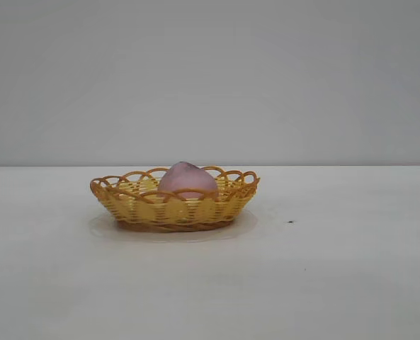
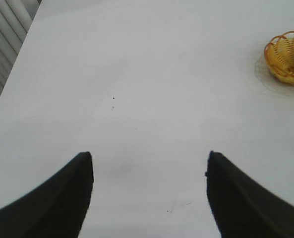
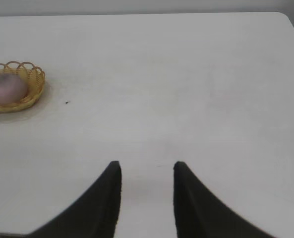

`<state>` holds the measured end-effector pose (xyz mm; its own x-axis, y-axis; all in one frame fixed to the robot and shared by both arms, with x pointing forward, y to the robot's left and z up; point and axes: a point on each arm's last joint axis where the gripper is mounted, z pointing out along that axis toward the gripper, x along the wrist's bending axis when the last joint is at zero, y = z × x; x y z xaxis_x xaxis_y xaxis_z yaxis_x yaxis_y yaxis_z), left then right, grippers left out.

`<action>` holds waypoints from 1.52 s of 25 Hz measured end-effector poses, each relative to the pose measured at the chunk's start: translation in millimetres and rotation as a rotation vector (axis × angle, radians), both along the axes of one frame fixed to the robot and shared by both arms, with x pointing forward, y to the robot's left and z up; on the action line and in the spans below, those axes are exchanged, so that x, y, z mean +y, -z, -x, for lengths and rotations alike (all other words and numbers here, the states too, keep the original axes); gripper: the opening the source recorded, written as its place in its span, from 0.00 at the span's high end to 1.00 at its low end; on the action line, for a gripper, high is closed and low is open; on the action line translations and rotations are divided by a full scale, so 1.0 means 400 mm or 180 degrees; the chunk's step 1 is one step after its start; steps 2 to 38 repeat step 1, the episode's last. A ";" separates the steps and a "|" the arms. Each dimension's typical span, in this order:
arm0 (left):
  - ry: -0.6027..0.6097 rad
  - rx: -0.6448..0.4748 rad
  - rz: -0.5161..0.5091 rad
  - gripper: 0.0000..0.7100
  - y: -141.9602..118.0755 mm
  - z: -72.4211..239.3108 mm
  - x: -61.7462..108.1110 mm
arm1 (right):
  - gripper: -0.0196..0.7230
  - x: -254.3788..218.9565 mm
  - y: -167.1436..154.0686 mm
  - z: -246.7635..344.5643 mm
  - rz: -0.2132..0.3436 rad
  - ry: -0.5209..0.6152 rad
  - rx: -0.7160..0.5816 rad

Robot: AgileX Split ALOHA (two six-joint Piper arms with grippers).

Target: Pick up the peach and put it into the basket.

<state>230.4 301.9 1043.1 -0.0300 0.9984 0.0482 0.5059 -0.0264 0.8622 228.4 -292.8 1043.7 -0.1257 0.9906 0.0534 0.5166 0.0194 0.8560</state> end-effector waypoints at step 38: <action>0.0000 0.0000 0.0000 0.32 0.000 0.000 0.000 | 0.63 0.000 0.000 0.000 0.0000 0.0000 0.0000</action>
